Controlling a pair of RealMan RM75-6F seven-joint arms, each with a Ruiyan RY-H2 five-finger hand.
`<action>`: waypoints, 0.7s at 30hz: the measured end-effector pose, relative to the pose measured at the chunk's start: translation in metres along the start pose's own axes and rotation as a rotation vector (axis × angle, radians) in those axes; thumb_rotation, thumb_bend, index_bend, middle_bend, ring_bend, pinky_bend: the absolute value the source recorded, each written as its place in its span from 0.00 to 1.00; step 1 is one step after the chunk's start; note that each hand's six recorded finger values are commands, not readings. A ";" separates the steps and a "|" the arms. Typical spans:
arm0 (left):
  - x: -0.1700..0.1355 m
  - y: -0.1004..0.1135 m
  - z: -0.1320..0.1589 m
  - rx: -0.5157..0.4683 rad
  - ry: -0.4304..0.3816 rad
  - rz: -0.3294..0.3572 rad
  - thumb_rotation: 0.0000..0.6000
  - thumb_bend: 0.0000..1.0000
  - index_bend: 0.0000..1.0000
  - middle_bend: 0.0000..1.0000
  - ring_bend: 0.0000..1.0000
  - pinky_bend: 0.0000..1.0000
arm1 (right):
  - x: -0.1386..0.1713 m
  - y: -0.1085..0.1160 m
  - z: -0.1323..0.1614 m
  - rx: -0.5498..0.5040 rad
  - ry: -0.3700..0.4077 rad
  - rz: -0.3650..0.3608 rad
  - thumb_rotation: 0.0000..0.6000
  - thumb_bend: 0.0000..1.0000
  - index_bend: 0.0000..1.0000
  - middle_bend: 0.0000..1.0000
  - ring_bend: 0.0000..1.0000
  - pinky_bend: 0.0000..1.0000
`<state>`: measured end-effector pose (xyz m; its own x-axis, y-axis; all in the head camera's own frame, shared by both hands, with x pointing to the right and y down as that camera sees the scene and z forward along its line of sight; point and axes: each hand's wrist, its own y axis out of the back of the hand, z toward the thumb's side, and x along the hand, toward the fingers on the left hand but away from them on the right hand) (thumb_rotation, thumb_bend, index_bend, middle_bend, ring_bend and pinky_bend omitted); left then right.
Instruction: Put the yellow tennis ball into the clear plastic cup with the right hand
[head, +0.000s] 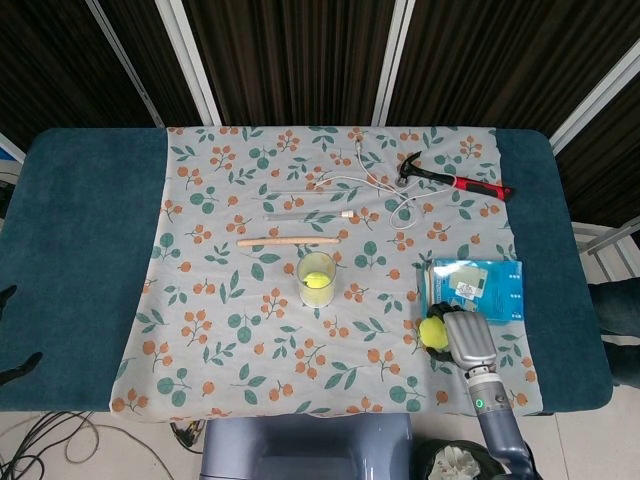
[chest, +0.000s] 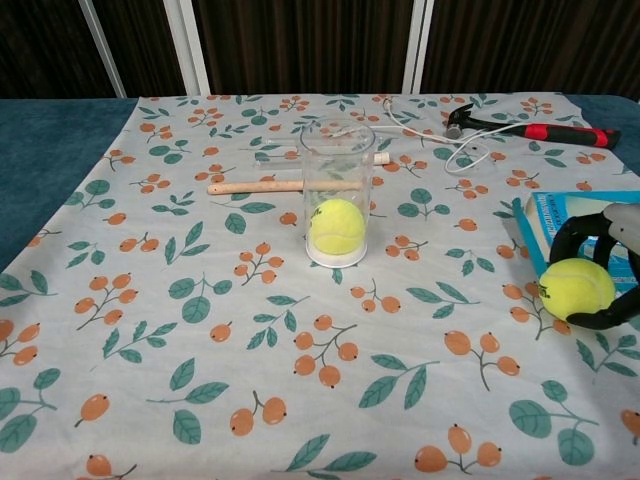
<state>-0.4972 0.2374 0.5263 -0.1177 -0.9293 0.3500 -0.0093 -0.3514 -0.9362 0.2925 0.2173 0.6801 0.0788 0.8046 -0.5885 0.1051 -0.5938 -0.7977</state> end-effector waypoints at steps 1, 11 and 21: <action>0.000 0.000 0.000 0.000 0.000 -0.002 1.00 0.02 0.13 0.00 0.00 0.00 | -0.001 0.001 0.000 0.001 -0.001 -0.005 1.00 0.27 0.58 0.48 0.52 0.72; 0.000 0.001 -0.001 -0.005 0.002 0.001 1.00 0.02 0.13 0.00 0.00 0.00 | -0.008 0.026 0.004 0.001 0.012 -0.059 1.00 0.31 0.58 0.49 0.54 0.79; -0.001 0.002 -0.001 -0.007 0.003 0.004 1.00 0.02 0.13 0.00 0.00 0.00 | -0.029 0.103 0.041 -0.017 0.096 -0.177 1.00 0.31 0.58 0.49 0.54 0.85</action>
<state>-0.4977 0.2379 0.5241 -0.1207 -0.9303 0.3463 -0.0154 -0.3471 -0.9377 0.2602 0.1331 0.6099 0.1513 0.8932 -0.4234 0.1424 -0.4435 -0.8849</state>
